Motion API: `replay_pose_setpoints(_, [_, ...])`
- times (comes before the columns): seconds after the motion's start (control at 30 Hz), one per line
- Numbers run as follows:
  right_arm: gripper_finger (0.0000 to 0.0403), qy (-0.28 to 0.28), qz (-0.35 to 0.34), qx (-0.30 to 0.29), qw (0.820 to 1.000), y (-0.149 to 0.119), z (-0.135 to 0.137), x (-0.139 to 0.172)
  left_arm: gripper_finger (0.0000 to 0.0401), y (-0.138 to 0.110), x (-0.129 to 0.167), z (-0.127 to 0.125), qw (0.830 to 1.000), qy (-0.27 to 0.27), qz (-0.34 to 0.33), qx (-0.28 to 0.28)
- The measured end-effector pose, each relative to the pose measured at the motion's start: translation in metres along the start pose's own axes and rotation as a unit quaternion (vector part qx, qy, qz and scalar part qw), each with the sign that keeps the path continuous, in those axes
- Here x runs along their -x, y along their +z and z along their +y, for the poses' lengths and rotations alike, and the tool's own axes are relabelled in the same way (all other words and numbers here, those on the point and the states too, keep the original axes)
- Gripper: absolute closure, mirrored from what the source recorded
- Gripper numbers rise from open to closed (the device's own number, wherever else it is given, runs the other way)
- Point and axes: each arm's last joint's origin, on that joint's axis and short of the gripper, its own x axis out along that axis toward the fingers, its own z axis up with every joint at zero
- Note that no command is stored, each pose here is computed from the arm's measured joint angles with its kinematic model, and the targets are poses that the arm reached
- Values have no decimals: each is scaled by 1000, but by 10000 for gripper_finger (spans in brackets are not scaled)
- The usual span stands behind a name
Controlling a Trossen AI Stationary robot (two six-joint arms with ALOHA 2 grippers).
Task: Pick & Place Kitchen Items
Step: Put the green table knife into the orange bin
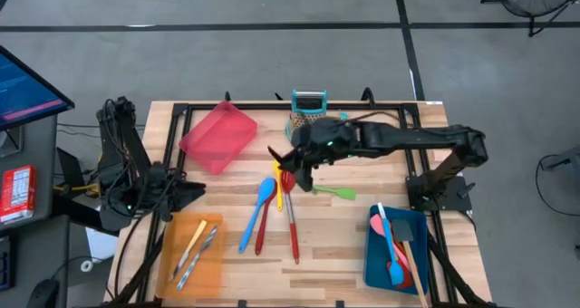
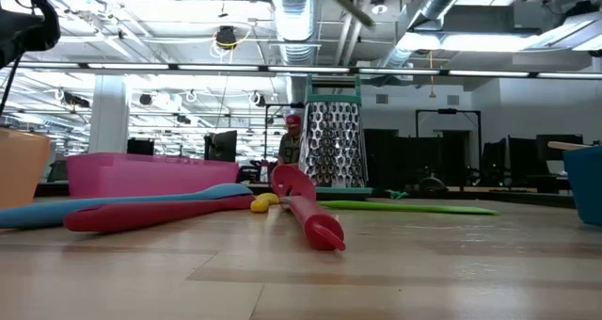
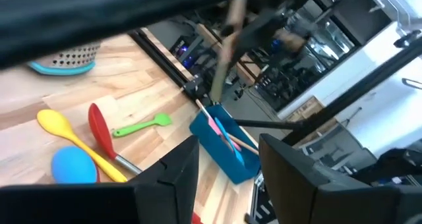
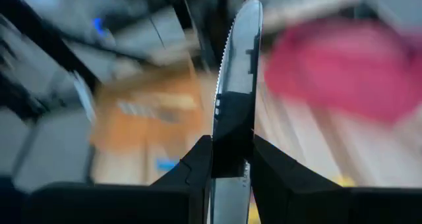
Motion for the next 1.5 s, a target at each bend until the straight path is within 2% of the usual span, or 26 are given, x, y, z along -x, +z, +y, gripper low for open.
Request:
replay_pose_setpoints(0.17, [331,64,-111,3,992,26,12,27,228,2,-5,0,1000,16,-19,12])
replay_pose_setpoints(0.27, [331,92,-154,8,984,35,18,37,204,5,-10,-2,999,26,-36,29])
replay_pose_setpoints(0.37, [331,112,-190,13,975,41,24,44,185,11,-16,-12,998,24,-46,20])
replay_pose_setpoints(0.43, [331,122,-208,15,970,44,28,47,178,18,-20,-22,999,3,-36,4])
replay_pose_setpoints(0.53, [331,142,-228,20,963,47,33,49,177,32,-27,-37,997,-77,-17,-14])
replay_pose_setpoints(0.6, [331,153,-241,23,958,48,36,50,179,43,-31,-45,990,-138,-24,-29])
replay_pose_setpoints(0.7, [331,167,-257,26,951,49,43,52,184,56,-36,-50,979,-192,-57,-43])
replay_pose_setpoints(0.87, [330,191,-286,32,939,51,54,57,186,66,-50,-45,971,-211,-81,-76])
replay_pose_setpoints(1.07, [330,200,-298,39,932,52,60,59,180,70,-84,-38,964,-224,-84,-116])
replay_pose_setpoints(1.3, [330,193,-298,48,934,51,58,55,174,68,-127,-30,958,-261,-53,-108])
replay_pose_setpoints(1.5, [330,189,-298,52,934,51,57,54,175,70,-154,-25,946,-307,-58,-87])
